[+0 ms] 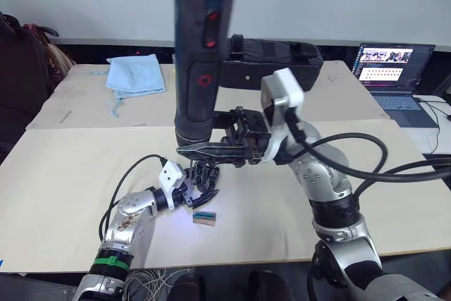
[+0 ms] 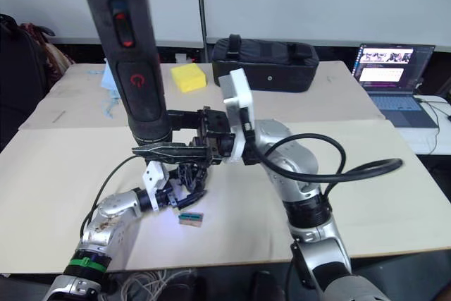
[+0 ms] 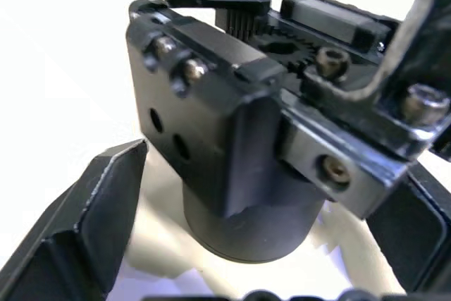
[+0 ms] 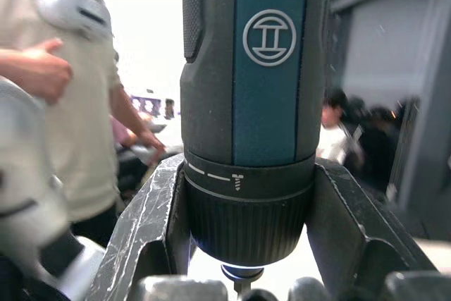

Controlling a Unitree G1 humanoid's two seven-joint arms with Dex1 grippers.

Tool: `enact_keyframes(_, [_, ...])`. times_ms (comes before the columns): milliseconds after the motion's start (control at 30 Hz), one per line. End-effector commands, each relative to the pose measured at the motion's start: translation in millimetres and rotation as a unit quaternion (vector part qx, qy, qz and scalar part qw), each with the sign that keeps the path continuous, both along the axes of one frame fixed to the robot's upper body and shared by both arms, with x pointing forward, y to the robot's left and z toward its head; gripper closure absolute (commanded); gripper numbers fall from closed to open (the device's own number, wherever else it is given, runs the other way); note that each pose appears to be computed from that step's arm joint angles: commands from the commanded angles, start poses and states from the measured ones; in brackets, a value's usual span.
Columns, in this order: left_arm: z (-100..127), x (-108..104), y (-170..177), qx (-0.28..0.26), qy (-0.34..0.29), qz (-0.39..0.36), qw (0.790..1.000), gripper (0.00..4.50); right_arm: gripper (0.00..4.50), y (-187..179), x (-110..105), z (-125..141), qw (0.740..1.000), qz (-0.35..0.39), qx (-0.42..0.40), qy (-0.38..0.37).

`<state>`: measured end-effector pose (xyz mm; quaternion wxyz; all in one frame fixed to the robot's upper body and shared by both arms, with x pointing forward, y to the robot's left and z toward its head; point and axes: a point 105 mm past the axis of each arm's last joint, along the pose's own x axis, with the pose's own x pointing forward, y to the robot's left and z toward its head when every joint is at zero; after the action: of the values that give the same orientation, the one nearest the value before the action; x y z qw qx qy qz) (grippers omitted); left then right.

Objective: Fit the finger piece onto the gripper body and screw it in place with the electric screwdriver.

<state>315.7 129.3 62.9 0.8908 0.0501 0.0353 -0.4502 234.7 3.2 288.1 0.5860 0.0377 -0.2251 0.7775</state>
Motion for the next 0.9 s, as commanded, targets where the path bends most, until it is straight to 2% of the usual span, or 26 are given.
enact_keyframes(33, [-10.6, -9.7, 23.8, -0.014, 0.027, 0.043, 0.999, 0.02, 2.60, -25.0, -9.0, 13.6, 1.000, -0.006, 0.011, -0.021])
enact_keyframes(167, [4.1, -27.6, 58.2, -0.013, 0.011, 0.057, 0.998, 0.02, 2.60, -57.3, -0.8, 12.5, 0.998, -0.057, -0.033, -0.006])
enact_keyframes(267, [25.3, -40.2, 82.7, -0.031, -0.020, 0.062, 0.997, 0.02, 2.60, -86.5, 7.7, 10.7, 0.991, -0.105, -0.074, 0.019])
enact_keyframes(333, [33.1, -55.0, 94.5, -0.024, -0.018, 0.037, 0.999, 0.02, 2.60, -109.1, 14.1, 9.6, 0.982, -0.136, -0.111, 0.070])
enact_keyframes(400, [47.8, -72.0, 106.4, -0.005, -0.029, 0.005, 1.000, 0.02, 2.60, -145.1, 28.7, -8.0, 0.940, -0.211, -0.206, 0.171])
enact_keyframes(533, [67.0, -89.8, 113.1, 0.031, -0.040, -0.053, 0.997, 0.02, 2.60, -194.6, 45.1, -42.8, 0.849, -0.332, -0.335, 0.240])
enact_keyframes(567, [71.2, -93.0, 113.6, 0.038, -0.038, -0.068, 0.996, 0.02, 2.60, -208.2, 47.1, -55.5, 0.817, -0.355, -0.376, 0.255])
enact_keyframes(633, [78.7, -95.8, 118.3, 0.059, -0.038, -0.088, 0.994, 0.02, 2.60, -240.7, 49.4, -87.3, 0.730, -0.404, -0.459, 0.306])
enact_keyframes(667, [80.8, -94.6, 121.4, 0.070, -0.038, -0.092, 0.993, 0.02, 2.60, -255.1, 55.0, -100.8, 0.687, -0.434, -0.474, 0.338])
enact_keyframes(700, [81.9, -93.5, 123.5, 0.077, -0.038, -0.093, 0.992, 0.02, 2.60, -263.6, 58.9, -108.8, 0.660, -0.452, -0.482, 0.358])
enact_keyframes(833, [78.7, -88.6, 125.6, 0.071, -0.025, -0.090, 0.993, 0.02, 2.60, -281.9, 75.2, -138.4, 0.605, -0.485, -0.518, 0.360])
enact_keyframes(900, [80.4, -83.9, 128.2, 0.059, -0.017, -0.079, 0.995, 0.02, 2.60, -286.5, 79.0, -147.2, 0.594, -0.489, -0.534, 0.351])
